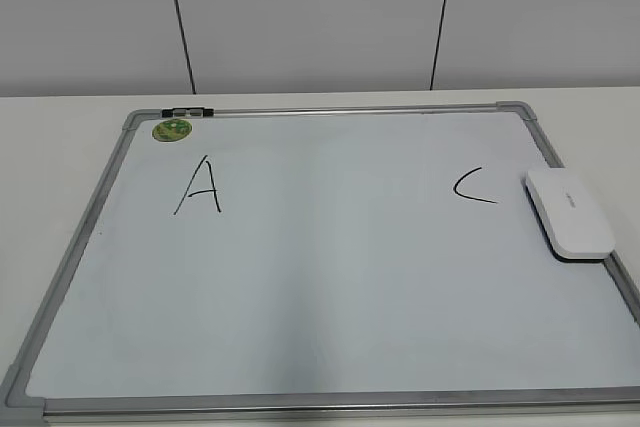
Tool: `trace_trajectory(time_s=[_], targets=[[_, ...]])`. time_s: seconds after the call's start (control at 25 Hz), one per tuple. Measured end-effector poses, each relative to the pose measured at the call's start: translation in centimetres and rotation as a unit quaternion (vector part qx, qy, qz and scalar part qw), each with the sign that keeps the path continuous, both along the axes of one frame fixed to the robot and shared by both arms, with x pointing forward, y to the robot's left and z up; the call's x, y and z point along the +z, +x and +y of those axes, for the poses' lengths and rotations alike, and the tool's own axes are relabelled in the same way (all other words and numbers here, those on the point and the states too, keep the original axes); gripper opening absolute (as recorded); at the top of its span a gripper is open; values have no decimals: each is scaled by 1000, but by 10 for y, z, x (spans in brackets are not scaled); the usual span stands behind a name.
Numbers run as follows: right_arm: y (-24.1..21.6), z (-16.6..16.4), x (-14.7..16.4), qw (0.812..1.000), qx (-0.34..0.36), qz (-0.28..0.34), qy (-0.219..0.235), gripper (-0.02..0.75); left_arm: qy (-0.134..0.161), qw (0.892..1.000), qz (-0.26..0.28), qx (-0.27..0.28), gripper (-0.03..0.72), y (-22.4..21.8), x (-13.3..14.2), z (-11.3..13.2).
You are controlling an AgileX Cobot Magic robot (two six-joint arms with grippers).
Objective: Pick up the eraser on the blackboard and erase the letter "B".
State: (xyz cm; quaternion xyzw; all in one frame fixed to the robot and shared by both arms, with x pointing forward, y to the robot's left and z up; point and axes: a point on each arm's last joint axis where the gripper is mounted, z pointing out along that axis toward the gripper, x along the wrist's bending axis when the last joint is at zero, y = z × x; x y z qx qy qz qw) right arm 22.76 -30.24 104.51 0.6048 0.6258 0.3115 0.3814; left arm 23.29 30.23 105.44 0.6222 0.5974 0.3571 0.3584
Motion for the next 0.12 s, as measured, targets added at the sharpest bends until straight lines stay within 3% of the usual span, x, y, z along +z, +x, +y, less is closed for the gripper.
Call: trace_trajectory(time_s=[0.12], targets=[[0,0,0,1000,0,0,0,535,0,1000,0,0,268,0,0,0]])
